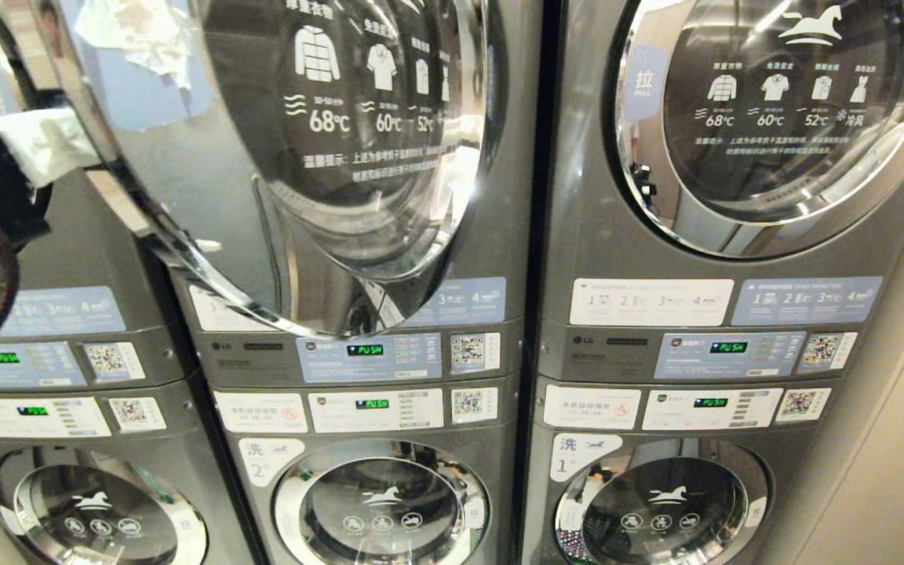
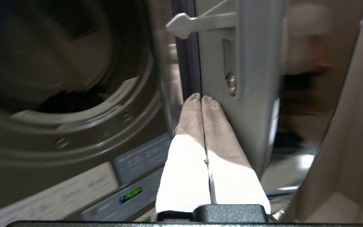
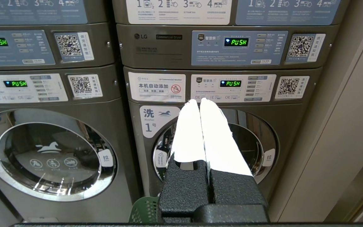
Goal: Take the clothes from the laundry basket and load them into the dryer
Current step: Open the dryer
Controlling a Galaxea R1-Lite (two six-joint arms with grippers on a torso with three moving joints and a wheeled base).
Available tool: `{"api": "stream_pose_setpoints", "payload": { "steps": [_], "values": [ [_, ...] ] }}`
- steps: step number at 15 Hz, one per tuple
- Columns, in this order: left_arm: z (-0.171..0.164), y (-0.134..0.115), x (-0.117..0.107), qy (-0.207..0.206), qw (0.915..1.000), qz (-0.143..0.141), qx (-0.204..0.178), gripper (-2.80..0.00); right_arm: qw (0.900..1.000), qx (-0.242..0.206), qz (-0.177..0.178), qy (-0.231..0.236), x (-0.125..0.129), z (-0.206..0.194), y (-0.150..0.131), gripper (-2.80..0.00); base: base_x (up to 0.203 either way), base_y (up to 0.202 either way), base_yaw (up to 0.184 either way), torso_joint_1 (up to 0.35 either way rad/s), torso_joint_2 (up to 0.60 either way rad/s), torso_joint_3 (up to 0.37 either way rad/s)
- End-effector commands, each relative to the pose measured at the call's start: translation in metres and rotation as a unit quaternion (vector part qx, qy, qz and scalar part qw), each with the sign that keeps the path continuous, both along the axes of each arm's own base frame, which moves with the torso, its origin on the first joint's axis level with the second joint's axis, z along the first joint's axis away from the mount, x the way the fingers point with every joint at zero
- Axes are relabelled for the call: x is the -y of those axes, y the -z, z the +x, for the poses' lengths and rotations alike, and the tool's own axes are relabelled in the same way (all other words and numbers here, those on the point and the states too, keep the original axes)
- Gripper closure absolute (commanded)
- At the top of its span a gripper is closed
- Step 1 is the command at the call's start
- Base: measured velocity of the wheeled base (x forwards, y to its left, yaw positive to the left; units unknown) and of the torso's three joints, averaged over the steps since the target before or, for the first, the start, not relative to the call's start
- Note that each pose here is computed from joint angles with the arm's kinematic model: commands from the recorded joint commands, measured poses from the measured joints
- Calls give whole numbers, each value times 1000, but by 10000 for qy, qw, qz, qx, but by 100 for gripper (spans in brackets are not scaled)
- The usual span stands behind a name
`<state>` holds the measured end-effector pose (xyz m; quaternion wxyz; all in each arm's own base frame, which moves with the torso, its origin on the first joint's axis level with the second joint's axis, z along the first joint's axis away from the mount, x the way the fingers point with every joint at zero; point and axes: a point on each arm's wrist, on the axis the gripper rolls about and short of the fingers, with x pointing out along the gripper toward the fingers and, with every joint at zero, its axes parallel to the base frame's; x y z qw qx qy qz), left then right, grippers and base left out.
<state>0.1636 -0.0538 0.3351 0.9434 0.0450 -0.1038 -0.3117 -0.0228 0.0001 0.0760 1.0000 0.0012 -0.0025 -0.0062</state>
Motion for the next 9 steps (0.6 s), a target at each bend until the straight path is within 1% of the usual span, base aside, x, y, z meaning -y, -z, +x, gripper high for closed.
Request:
{"api": "stream_pose_setpoints", "payload": {
  "steps": [1, 2, 4, 5, 6, 7, 8, 9],
  "values": [
    [-8, 0, 20, 609, 9980, 135, 136, 0, 10000, 6, 4, 0, 0, 0, 0, 0, 0, 0, 0, 0, 0, 0],
    [-16, 0, 36, 1070, 9936, 261, 270, 0, 10000, 6, 4, 0, 0, 0, 0, 0, 0, 0, 0, 0, 0, 0],
    [-33, 1, 56, 1754, 9825, 427, 467, 0, 10000, 6, 4, 0, 0, 0, 0, 0, 0, 0, 0, 0, 0, 0],
    [-38, 3, 58, 1848, 9805, 455, 494, 0, 10000, 6, 4, -1, 0, 0, 0, 0, 0, 0, 0, 0, 0, 0],
    [-40, 4, 54, 1694, 9835, 424, 467, 0, 10000, 6, 4, 0, 0, 0, 0, 0, 0, 0, 0, 0, 0, 0],
    [-38, 5, 44, 1298, 9903, 325, 366, 0, 10000, 6, 4, -3, 0, 0, 0, 0, 0, 0, 0, 0, 0, 0],
    [-39, 9, 28, 719, 9973, 95, 143, 0, 10000, 6, 4, 0, 0, 0, 0, 0, 0, 0, 0, 0, 0, 0],
    [-44, 20, 13, 153, 9994, -243, -211, 0, 10000, 6, 4, 0, 0, 0, 0, 0, 0, 0, 0, 0, 0, 0]
  ]
}}
